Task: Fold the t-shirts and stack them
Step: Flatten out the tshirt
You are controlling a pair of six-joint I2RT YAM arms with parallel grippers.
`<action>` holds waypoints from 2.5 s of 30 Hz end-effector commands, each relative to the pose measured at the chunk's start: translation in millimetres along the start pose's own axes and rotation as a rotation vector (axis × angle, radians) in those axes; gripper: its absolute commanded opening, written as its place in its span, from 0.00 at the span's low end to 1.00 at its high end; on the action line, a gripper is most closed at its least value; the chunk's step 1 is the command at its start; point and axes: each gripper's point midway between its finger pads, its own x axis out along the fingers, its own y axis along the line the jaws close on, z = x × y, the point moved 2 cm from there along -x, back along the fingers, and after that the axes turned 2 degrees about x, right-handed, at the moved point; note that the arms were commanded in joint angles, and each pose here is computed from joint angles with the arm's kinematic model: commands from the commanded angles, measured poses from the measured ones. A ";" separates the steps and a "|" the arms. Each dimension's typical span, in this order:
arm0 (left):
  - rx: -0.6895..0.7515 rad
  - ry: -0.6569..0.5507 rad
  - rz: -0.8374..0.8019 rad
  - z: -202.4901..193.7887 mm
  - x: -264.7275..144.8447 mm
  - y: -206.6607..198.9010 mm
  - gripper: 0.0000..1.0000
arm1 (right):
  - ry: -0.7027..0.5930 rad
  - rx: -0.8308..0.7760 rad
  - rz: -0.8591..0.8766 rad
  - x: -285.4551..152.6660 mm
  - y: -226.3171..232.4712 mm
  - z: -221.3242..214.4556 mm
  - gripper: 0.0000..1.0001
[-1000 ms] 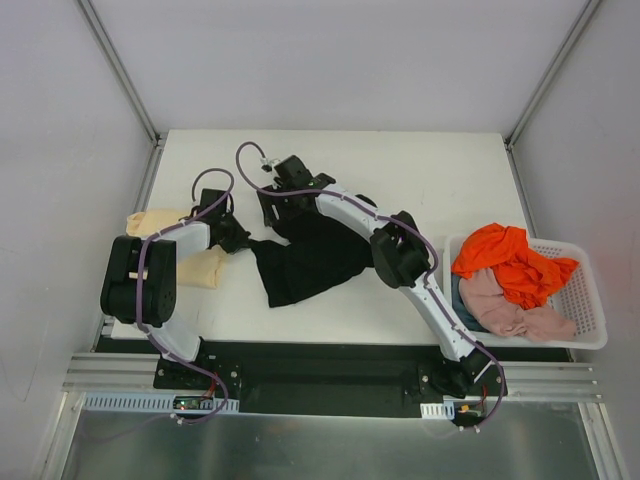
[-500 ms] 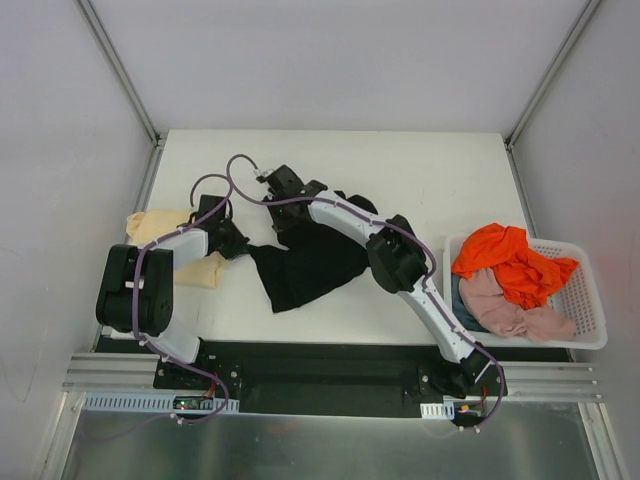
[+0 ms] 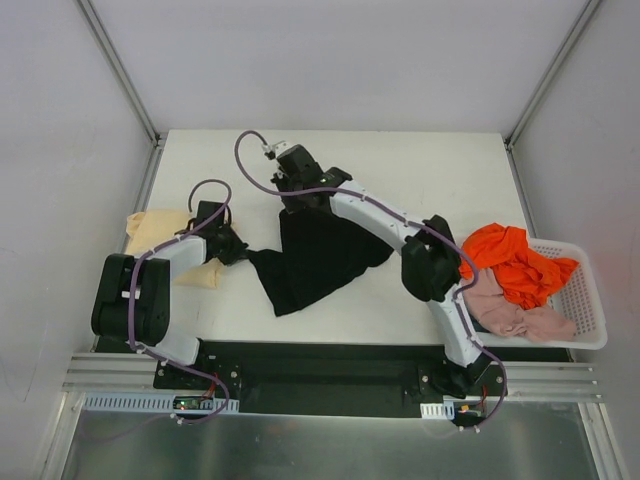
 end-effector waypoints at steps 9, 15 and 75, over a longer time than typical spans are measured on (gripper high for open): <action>0.051 -0.248 -0.046 18.0 -75.7 -3.9 0.00 | -0.385 -0.047 -0.410 -182.6 -82.5 47.0 0.01; 0.062 -0.510 -0.156 49.8 -173.2 -30.9 0.00 | -0.538 0.000 -0.639 -292.5 -128.0 49.1 0.01; 0.158 -1.159 -0.143 207.0 -425.4 -139.8 0.00 | -0.862 0.063 -0.793 -503.2 -215.2 93.6 0.01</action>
